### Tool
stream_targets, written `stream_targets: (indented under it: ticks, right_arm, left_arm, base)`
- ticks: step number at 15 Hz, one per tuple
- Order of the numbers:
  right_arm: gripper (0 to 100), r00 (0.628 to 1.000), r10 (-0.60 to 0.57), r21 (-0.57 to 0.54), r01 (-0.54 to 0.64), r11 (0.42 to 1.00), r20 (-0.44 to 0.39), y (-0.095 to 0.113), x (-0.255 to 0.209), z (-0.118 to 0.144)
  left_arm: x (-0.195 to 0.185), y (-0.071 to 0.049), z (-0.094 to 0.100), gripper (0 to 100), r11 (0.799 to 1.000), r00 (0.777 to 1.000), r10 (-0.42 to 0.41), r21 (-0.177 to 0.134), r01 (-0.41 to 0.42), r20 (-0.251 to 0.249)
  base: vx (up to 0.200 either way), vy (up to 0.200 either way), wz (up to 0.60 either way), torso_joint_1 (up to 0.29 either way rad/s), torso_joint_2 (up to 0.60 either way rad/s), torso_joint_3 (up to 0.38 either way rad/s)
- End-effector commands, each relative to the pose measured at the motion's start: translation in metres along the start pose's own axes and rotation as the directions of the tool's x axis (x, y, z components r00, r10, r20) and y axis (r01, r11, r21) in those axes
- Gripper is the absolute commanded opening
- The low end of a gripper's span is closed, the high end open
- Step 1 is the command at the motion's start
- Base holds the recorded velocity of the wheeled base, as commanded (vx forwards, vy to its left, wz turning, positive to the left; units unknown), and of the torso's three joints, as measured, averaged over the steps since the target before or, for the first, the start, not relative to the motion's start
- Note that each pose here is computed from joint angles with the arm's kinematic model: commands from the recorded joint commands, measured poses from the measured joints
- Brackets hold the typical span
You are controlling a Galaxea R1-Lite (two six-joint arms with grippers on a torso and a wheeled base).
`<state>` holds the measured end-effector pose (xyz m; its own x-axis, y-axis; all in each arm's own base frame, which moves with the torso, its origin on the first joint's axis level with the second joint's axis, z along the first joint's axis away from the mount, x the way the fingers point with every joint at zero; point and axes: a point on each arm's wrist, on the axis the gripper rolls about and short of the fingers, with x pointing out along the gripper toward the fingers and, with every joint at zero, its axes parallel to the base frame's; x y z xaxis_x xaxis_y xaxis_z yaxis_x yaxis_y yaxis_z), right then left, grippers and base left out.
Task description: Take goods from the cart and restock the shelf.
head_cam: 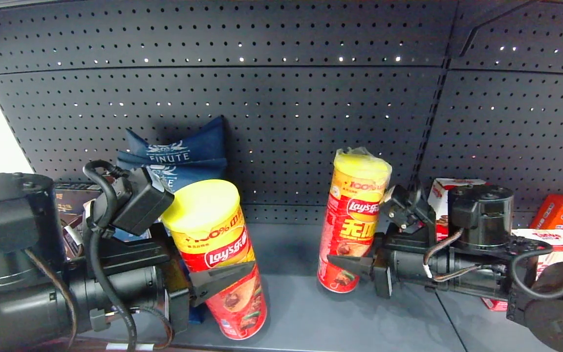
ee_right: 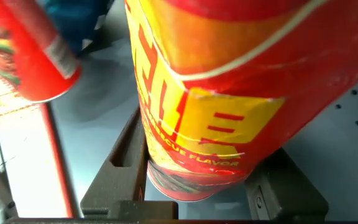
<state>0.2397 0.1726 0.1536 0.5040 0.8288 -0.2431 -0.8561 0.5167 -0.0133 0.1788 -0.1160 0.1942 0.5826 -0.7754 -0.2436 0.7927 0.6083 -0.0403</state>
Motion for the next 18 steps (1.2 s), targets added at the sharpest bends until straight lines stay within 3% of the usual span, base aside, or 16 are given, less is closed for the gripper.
stream_targets:
  ticks: [1, 7, 12, 18]
  right_arm:
    - [0, 1.000, 0.018, -0.007, -0.018, 1.000, 0.003, 0.011, -0.010, 0.000]
    - [0, 0.999, 0.029, 0.002, -0.029, 1.000, -0.037, 0.026, -0.025, -0.013]
    - [0, 0.995, 0.043, 0.020, -0.042, 0.999, -0.087, 0.028, -0.021, -0.027]
    - [0, 0.995, 0.043, 0.020, -0.042, 0.999, -0.087, 0.026, -0.012, -0.033]
  left_arm:
    - [0.000, 0.000, 0.000, 0, 1.000, 1.000, 0.000, 0.000, 0.000, 0.000]
    - [0.002, 0.000, 0.000, 0, 1.000, 1.000, -0.002, -0.001, 0.002, -0.003]
    - [0.002, 0.001, -0.002, 0, 1.000, 1.000, 0.002, -0.003, -0.002, -0.009]
    - [0.002, 0.001, -0.003, 0, 1.000, 1.000, 0.002, -0.005, -0.002, -0.013]
  base:
    - [0.000, 0.000, 0.00, 0.000, 0.00, 0.000]
    - [0.000, 0.000, 0.00, 0.000, 0.00, 0.000]
    - [0.000, 0.000, 0.00, 0.000, 0.00, 0.000]
    - [0.000, 0.000, 0.00, 0.000, 0.00, 0.000]
